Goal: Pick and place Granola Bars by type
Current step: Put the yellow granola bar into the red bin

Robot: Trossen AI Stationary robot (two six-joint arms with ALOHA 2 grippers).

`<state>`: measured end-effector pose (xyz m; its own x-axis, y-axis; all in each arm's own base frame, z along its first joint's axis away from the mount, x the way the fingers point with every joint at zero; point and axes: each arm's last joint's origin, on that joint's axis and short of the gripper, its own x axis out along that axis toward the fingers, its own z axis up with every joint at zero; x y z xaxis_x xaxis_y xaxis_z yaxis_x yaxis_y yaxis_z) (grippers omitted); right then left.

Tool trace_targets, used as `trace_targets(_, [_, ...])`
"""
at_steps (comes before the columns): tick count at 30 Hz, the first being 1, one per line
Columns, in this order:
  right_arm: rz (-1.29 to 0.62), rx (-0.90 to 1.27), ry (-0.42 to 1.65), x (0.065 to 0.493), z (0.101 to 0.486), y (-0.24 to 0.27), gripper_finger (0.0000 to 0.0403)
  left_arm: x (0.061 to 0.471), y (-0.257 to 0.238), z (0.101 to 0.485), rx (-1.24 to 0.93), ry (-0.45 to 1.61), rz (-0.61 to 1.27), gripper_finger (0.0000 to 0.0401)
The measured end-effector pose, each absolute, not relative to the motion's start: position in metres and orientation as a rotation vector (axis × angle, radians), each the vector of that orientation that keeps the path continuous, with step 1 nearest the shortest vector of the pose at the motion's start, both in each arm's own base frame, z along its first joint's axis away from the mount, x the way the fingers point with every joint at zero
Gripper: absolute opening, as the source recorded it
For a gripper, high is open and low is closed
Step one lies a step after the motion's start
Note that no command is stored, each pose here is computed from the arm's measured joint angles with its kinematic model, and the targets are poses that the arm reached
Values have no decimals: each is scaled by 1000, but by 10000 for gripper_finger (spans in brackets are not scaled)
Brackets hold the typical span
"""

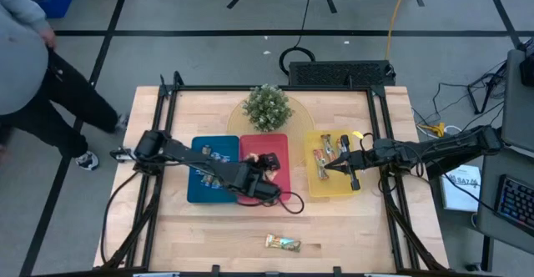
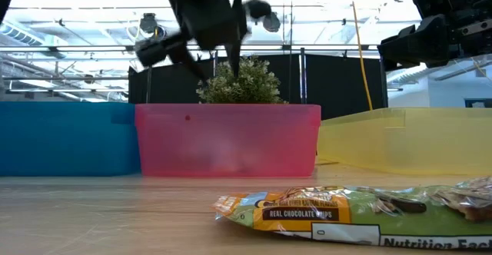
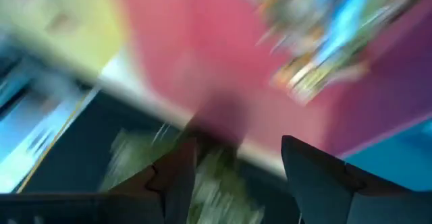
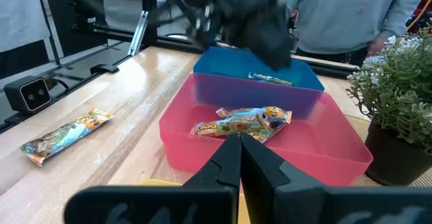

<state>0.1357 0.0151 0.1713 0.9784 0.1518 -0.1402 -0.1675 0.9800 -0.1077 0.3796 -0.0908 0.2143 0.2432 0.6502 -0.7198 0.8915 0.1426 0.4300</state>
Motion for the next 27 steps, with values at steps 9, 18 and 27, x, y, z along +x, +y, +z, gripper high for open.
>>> trace_targets(9, [162,-125,127,136,172,15,0,337,-119,295,804,1127,-6,108])
trace_targets(18, [157,-121,51,136,179,15,0,257,-135,302,469,671,-107,14])
trace_targets(27, [157,-165,13,137,182,15,0,209,-84,268,95,335,35,5])
